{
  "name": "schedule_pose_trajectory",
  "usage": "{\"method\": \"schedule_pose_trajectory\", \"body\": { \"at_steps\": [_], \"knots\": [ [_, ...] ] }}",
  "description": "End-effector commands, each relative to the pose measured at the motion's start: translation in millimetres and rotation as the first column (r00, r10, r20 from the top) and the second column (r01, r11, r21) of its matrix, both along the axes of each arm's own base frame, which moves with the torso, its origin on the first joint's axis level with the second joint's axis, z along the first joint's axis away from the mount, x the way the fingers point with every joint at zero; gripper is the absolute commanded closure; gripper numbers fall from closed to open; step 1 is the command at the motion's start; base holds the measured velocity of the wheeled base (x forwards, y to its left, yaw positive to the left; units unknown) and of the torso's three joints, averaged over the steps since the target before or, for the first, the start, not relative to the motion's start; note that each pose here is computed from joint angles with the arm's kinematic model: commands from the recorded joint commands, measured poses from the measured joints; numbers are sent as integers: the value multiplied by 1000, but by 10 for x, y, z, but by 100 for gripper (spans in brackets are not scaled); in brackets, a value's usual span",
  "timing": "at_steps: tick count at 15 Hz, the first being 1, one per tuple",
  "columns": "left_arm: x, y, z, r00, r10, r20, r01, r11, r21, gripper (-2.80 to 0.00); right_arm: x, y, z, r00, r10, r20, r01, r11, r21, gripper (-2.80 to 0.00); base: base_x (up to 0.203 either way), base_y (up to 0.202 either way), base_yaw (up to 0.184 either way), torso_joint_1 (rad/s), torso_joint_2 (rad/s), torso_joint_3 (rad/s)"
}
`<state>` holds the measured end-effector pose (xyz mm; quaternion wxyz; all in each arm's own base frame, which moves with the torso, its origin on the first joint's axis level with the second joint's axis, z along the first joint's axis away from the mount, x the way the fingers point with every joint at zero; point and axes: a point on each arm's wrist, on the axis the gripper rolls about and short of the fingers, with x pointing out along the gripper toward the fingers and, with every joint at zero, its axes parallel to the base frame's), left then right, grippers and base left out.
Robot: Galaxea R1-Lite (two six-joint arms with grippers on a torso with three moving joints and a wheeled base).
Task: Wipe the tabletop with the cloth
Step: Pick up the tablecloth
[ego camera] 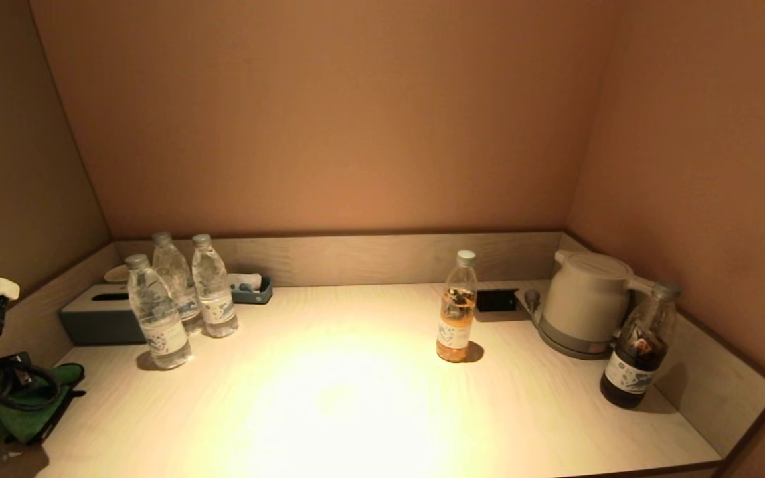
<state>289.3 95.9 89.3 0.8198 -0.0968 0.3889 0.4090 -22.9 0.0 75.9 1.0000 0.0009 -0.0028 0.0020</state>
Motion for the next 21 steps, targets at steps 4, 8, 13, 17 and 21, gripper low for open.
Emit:
{"method": "schedule_pose_trajectory", "body": {
  "at_steps": [4, 8, 13, 17, 21],
  "knots": [
    [95, 66, -145, 999, 4, -37, -5, 1000, -12, 0, 1, 0, 1, 1000, 1, -1, -1, 1000, 0, 0, 0, 0, 0, 0, 0, 0],
    [7, 30, 19, 1000, 2, 3, -2, 1000, 2, -280, 1, 0, 1, 1000, 1, -1, -1, 1000, 0, 0, 0, 0, 0, 0, 0, 0],
    [37, 79, 78, 999, 16, 42, -17, 1000, 13, -280, 1, 0, 1, 1000, 1, -1, -1, 1000, 1, 0, 0, 0, 0, 0, 0, 0],
    [121, 194, 35, 997, 40, 58, -41, 999, 18, -280, 1, 0, 1, 1000, 1, -1, -1, 1000, 0, 0, 0, 0, 0, 0, 0, 0],
    [213, 263, -108, 997, 52, 63, -53, 998, 19, -280, 1, 0, 1, 1000, 1, -1, -1, 1000, 0, 0, 0, 0, 0, 0, 0, 0]
  ]
}}
